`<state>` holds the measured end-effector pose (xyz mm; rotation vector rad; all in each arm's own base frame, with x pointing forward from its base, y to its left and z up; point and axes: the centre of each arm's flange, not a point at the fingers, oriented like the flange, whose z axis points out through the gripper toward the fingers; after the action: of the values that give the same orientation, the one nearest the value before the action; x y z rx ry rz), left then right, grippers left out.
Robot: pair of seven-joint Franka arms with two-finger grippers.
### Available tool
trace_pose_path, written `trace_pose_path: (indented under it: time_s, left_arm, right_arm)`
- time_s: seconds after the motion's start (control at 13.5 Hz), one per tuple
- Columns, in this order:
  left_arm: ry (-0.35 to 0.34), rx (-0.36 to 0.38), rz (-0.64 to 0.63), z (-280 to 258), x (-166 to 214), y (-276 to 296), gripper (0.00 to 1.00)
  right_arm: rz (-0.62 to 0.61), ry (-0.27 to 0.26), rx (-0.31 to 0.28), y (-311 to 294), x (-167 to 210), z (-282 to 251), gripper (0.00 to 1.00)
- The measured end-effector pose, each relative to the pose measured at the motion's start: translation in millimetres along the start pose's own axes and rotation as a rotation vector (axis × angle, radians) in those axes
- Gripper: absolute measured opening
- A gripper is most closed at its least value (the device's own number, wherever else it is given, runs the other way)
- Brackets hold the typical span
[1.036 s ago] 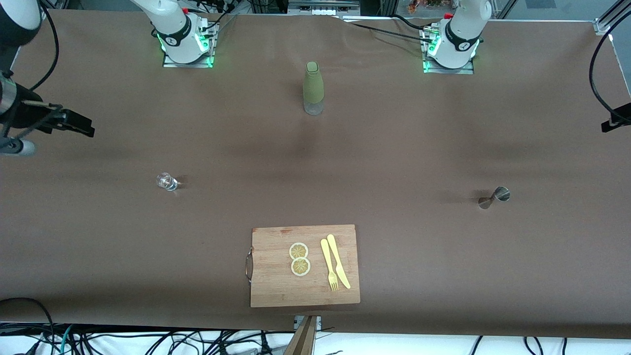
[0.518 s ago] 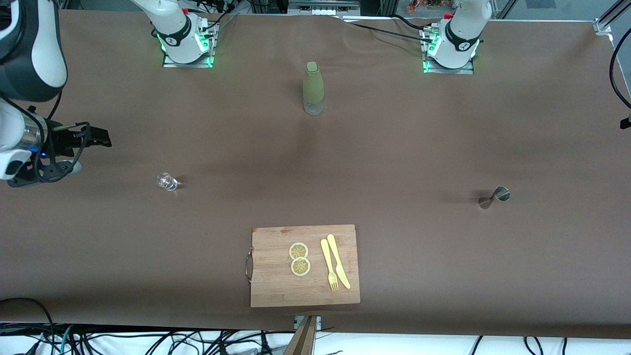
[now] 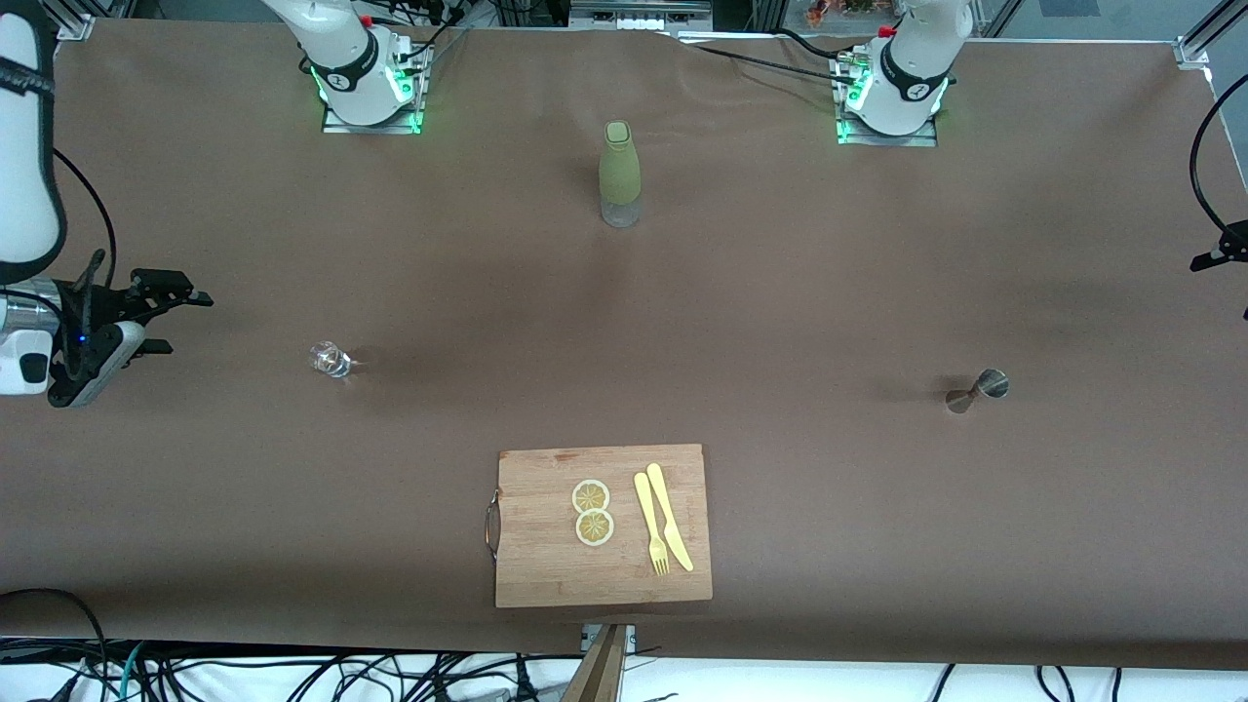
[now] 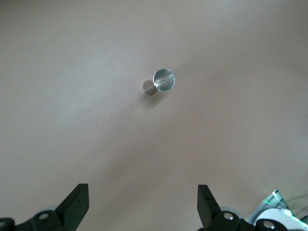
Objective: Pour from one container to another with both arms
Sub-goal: 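Reach the right gripper to the beaker while the left gripper reaches the jigger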
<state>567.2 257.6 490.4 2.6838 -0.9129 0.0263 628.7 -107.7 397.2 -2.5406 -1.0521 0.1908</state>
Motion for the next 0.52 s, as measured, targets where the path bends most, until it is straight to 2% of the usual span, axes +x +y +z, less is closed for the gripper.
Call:
trace_pose_path:
  time_s: [0.37,0.52]
  left_arm:
    - [0.204,-0.133,0.177,76,-37,-54,1.0]
    - [0.28,-0.192,0.232,116,-50,-74,1.0]
  right_arm:
    - [-0.19,0.233,0.167,54,-37,46,1.0]
    - [-0.298,0.321,0.211,73,-46,74,1.0]
